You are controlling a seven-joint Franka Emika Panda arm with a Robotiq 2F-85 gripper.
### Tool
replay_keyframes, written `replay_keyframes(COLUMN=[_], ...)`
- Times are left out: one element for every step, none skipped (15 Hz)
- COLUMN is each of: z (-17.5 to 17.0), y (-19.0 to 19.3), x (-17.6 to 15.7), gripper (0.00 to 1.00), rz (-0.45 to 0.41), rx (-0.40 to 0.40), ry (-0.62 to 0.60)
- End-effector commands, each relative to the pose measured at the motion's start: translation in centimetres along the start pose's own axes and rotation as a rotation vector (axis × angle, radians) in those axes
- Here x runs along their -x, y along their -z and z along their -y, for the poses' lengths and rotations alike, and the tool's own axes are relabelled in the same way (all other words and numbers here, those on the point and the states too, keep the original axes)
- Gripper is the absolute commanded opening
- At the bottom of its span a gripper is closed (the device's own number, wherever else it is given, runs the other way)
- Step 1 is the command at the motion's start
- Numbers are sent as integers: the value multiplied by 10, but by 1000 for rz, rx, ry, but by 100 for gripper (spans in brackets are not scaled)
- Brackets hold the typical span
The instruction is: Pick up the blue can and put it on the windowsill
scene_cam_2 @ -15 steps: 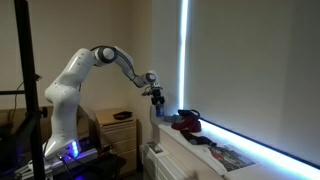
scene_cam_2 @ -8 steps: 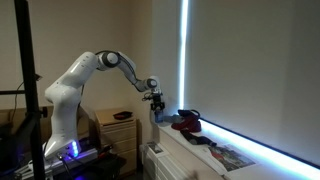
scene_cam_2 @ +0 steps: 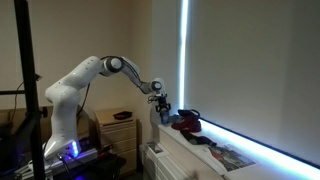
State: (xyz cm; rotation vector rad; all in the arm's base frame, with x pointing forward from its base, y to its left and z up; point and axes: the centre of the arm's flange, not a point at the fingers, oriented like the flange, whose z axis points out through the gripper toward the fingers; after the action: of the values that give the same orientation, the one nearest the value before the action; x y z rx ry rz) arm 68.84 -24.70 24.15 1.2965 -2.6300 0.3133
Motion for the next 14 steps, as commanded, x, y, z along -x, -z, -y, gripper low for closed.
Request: replay_keyframes(z=[26, 28, 30, 32, 35, 37, 40, 42, 40, 38, 38, 38, 38, 39], y=[-16, -25, -32, -37, -36, -38, -37, -38, -35, -31, -27, -21, -13, -3], x=[7, 8, 8, -8, -11, -12, -14, -17, -20, -21, -22, -23, -24, -25], gripper=[57, 57, 57, 57, 57, 57, 57, 64, 95, 98, 100, 100, 100, 100], rz=[1, -2, -4, -6, -6, 0, -4, -7, -4, 3, 13, 23, 36, 46], rx=[21, 31, 40, 46, 54, 63, 80, 102, 117, 120, 119, 112, 98, 80], ry=[-71, -88, -107, -123, -138, -151, -156, -159, -143, -141, -140, -140, -143, -150])
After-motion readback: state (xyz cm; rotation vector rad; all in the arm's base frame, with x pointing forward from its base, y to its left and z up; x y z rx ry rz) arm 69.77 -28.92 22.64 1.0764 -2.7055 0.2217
